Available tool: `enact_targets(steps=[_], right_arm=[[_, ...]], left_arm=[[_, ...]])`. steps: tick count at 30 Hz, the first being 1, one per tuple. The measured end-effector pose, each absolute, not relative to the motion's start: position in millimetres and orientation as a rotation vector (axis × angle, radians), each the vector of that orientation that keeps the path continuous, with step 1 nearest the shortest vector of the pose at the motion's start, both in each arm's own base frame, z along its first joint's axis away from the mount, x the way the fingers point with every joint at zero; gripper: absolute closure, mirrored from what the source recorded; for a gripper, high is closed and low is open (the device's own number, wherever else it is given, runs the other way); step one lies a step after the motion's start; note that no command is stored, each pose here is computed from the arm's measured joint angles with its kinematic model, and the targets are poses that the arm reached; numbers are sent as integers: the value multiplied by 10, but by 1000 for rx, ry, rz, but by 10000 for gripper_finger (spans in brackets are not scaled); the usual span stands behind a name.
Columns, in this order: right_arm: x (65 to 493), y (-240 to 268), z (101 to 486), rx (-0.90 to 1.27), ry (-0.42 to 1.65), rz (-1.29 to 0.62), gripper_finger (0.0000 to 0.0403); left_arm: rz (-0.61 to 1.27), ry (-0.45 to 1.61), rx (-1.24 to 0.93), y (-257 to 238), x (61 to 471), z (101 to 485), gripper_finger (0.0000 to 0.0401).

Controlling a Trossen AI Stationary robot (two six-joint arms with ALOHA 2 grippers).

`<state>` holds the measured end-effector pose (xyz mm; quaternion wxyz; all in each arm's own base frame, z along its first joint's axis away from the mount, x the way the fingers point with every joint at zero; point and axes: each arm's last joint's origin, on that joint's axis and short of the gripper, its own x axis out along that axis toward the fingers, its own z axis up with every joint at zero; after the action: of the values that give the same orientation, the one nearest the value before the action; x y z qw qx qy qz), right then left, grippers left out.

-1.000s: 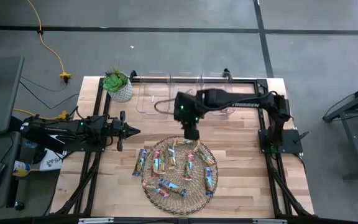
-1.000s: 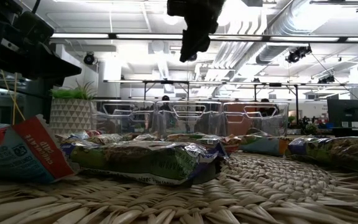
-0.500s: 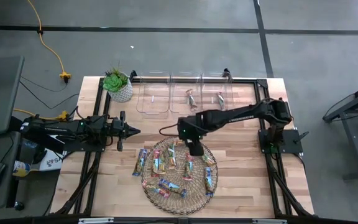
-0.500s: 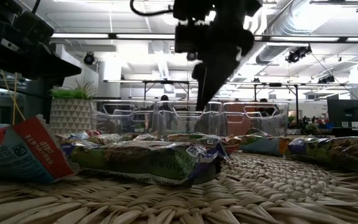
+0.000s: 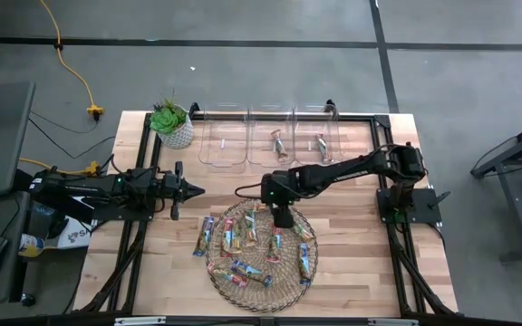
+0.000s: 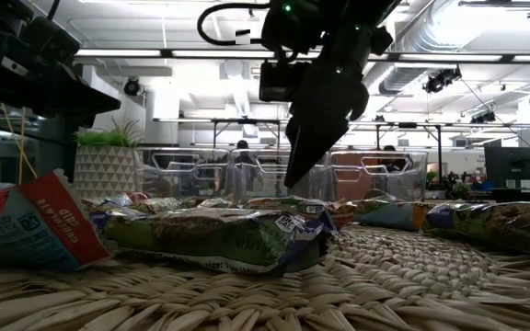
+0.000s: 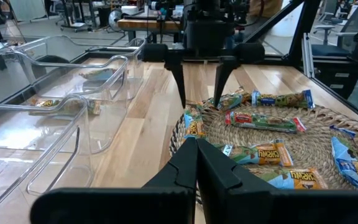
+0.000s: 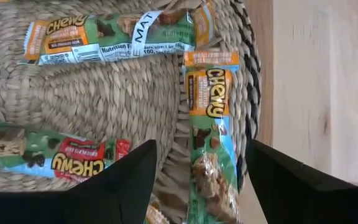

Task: Pick and place Granola Bars by type
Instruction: Put the yellow granola bar into the middle transparent bin

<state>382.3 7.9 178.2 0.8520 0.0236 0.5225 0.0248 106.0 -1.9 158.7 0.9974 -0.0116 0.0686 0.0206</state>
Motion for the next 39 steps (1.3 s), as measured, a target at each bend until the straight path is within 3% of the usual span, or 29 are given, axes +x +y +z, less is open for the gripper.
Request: enact_targets(steps=[39], right_arm=[[3962,38,1402,82,1077,-16,174]], left_arm=[[41,137,-24,-19,1060,1588,400]])
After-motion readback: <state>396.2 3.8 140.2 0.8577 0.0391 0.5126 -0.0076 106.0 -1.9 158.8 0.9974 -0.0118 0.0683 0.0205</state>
